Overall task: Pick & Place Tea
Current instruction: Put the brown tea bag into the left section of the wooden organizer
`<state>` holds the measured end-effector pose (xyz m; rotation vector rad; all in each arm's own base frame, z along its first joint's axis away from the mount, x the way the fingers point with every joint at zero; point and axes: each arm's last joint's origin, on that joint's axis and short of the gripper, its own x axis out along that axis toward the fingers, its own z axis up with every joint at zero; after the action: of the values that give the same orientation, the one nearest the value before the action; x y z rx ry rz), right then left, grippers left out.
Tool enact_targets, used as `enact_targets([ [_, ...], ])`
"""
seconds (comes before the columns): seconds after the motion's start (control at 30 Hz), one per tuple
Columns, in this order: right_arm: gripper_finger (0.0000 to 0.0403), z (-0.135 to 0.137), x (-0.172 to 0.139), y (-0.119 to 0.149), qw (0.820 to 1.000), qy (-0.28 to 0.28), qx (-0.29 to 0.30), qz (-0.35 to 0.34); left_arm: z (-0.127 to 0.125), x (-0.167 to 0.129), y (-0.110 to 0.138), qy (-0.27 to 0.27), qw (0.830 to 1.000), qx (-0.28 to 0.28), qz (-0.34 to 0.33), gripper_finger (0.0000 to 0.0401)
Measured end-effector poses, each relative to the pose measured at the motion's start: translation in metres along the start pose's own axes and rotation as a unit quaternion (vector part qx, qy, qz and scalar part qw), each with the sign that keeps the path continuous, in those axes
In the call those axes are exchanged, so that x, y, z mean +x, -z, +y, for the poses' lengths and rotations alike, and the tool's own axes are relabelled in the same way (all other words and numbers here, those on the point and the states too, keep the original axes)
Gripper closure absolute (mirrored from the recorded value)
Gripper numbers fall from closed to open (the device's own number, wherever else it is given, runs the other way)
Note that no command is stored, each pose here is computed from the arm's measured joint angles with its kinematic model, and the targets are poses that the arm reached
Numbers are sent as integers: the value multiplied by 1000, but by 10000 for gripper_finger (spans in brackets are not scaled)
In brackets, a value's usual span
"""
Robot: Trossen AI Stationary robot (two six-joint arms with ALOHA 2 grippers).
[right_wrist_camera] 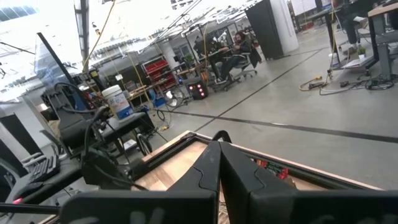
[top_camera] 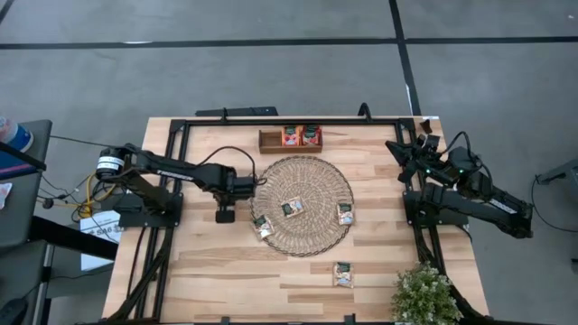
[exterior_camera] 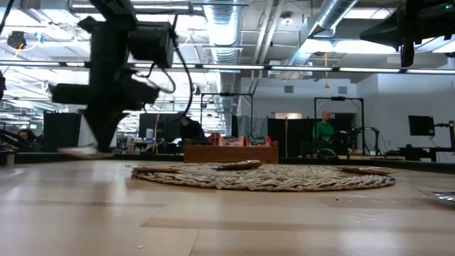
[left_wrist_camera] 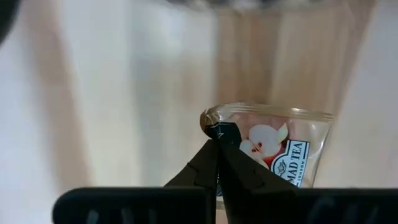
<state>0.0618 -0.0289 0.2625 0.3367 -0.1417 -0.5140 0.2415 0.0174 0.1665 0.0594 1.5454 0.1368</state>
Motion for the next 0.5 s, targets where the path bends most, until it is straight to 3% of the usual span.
enact_targets([
  [0.17, 403, 0, 0, 0, 1000, 0, 0, 0, 8, -23, -16, -82, 996, 18, -31, 401],
  [0.27, 403, 0, 0, 0, 1000, 0, 0, 0, 16, -36, -28, -154, 985, 29, -69, 401],
  [0.5, 403, 0, 0, 0, 1000, 0, -1, 0, 57, -54, -58, -322, 931, 4, -175, 401],
])
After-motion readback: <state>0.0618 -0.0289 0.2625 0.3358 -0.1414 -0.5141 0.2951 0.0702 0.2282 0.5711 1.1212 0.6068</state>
